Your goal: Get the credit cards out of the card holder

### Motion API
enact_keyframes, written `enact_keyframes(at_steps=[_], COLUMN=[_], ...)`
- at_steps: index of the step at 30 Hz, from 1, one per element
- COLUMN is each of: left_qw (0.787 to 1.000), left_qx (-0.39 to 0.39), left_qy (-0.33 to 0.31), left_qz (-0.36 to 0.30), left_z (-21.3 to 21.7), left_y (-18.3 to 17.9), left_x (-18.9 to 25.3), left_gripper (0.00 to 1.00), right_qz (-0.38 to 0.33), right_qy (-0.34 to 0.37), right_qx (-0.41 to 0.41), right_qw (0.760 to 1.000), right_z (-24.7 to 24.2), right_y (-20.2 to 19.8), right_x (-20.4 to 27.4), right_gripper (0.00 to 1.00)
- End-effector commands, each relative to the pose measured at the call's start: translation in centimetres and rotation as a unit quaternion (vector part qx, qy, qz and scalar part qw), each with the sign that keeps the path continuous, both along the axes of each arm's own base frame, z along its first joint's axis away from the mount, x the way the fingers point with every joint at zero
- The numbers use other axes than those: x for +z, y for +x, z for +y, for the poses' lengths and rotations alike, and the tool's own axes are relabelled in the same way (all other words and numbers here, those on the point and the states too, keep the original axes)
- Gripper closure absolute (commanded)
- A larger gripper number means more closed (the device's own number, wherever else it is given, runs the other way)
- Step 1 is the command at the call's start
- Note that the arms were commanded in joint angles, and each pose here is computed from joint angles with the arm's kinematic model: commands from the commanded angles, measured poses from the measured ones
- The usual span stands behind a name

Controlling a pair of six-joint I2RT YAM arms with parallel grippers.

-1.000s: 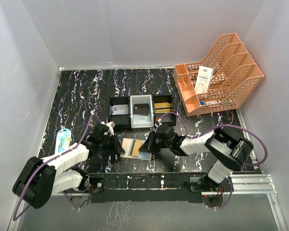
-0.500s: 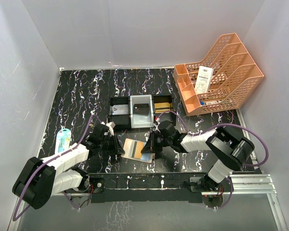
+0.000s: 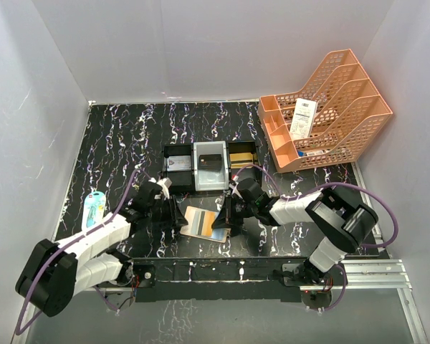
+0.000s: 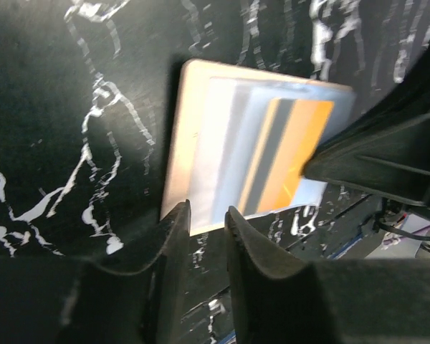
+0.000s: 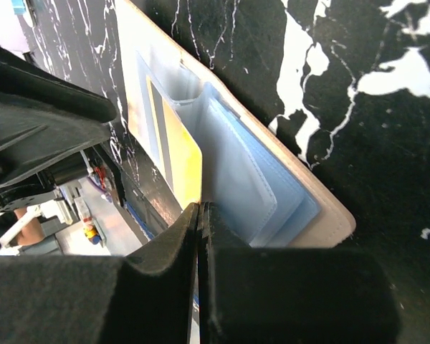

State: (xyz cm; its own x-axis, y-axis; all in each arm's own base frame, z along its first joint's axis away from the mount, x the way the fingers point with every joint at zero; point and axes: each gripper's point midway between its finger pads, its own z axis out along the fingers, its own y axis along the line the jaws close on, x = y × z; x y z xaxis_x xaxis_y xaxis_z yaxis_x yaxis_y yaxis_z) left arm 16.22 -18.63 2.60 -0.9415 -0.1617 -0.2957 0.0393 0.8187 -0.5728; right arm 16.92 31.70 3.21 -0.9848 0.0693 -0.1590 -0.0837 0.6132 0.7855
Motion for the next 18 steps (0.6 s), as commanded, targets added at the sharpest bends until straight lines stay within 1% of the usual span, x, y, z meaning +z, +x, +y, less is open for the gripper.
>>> enact_keyframes(at_steps=[1,3,5,8,11,13,14,18], left_qw=[0.998,0.997,0.996,0.996,0.998,1.000,1.000,0.999], left_qx=[-0.002,-0.009,-0.021,-0.031,-0.040,-0.023,-0.021,-0.022], left_qy=[-0.033,-0.044,-0.054,-0.053,-0.038,-0.005,0.008,0.019], left_qz=[-0.057,-0.069,-0.073,-0.060,-0.034,-0.018,-0.014,-0.015], left_z=[-1.7,-2.4,-3.2,-3.9,-4.8,-4.2,-4.0,-4.0], left_y=[2.0,2.4,2.4,2.1,1.2,1.3,1.2,1.1], left_x=[4.2,5.0,5.4,4.4,2.0,0.6,0.2,-0.1], left_gripper=[0.71,0.68,0.67,0.67,0.73,0.79,0.80,0.83], right_qz=[-0.018,-0.017,-0.018,-0.011,-0.007,-0.007,-0.007,-0.013], right_qy=[0.056,0.049,0.040,0.032,0.028,0.028,0.028,0.024], right_qx=[0.017,0.018,0.021,0.017,0.018,0.015,0.015,0.011], right_qw=[0.998,0.998,0.999,0.999,0.999,0.999,0.999,1.000], right_z=[2.2,2.5,2.8,2.8,2.6,2.5,2.5,2.3], right_y=[0.9,1.1,1.2,1.2,1.0,1.0,1.0,1.1], right_x=[2.2,2.0,1.7,1.0,0.7,0.8,0.8,1.1], right_gripper=[1.00,1.00,1.00,1.00,1.00,1.00,1.00,1.00])
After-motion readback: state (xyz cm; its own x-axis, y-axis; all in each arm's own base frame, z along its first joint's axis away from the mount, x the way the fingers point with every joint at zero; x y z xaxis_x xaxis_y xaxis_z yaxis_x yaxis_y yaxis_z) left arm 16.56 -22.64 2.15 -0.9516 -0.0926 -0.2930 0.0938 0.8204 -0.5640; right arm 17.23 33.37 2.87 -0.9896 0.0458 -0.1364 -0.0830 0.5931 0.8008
